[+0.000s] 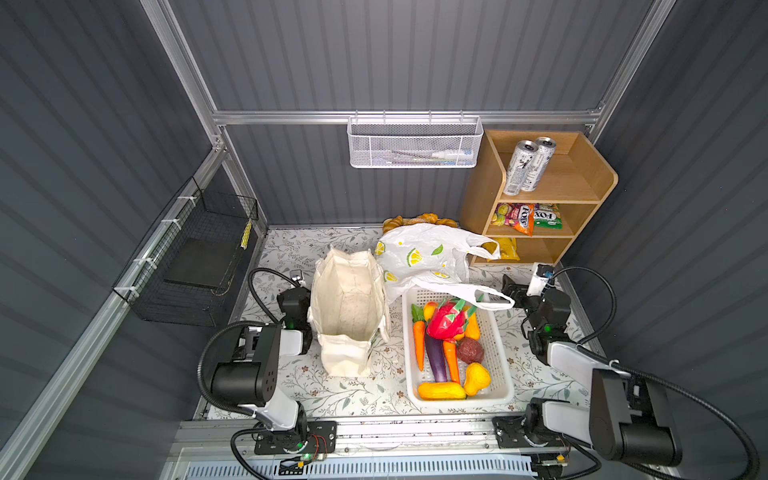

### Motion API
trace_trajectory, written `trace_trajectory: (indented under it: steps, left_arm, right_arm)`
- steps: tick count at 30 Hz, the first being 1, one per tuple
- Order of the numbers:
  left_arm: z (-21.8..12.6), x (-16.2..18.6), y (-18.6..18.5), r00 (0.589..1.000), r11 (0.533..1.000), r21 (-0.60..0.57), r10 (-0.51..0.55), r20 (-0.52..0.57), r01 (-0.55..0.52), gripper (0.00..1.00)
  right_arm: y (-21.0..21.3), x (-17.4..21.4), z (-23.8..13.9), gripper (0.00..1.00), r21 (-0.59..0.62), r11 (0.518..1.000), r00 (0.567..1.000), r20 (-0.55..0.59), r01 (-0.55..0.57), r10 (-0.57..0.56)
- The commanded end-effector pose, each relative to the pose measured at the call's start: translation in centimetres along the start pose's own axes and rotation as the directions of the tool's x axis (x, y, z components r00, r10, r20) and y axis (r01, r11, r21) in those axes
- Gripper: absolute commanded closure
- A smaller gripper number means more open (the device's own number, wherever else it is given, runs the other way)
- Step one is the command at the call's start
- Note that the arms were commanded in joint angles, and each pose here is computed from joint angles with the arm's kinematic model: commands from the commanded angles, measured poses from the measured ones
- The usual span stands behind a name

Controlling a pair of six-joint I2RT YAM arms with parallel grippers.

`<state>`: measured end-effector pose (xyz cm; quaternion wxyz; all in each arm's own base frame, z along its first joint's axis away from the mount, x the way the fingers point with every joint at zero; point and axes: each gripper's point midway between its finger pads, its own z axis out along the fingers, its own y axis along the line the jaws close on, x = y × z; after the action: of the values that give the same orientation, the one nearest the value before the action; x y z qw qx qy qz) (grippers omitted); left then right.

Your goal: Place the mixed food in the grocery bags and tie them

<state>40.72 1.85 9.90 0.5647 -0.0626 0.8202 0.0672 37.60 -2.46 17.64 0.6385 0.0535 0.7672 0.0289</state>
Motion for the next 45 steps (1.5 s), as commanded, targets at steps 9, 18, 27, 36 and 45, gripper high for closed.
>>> trace_trajectory:
  steps: [9, 18, 27, 36, 45]
  left_arm:
    - [-0.4, -5.8, 4.2, 0.964, 0.952, -0.299, -0.139, -0.225, 0.068, 0.0]
    - [-3.3, -13.9, 3.5, 0.954, 0.965, -0.247, -0.153, -0.258, 0.088, 0.0]
    - [-7.3, -22.6, -1.8, 0.953, 0.978, 0.081, -0.166, -0.254, 0.192, 0.0]
    - [-11.8, -17.9, -6.2, 0.905, 0.977, 0.207, 0.039, -0.423, 0.054, 0.0]
    - [-16.4, -12.0, -3.6, 0.868, 0.988, 0.141, 0.021, -0.497, 0.057, 0.0]
  right_arm:
    - [-1.6, -3.1, -2.5, 0.01, 0.154, 0.897, 0.895, -0.114, -0.414, 0.432]
    - [1.4, -10.1, -5.3, 0.03, 0.058, 0.883, 0.866, -0.176, -0.465, 0.468]
    - [14.3, -15.7, -7.5, 0.08, -0.293, 0.9, 0.9, -0.388, -0.322, 0.196]
    - [29.5, -11.9, -8.7, 0.15, -0.551, 0.797, 0.828, -0.548, -0.247, -0.122]
    - [39.0, -5.2, -9.6, 0.2, -0.644, 0.754, 0.694, -0.602, -0.13, -0.394]
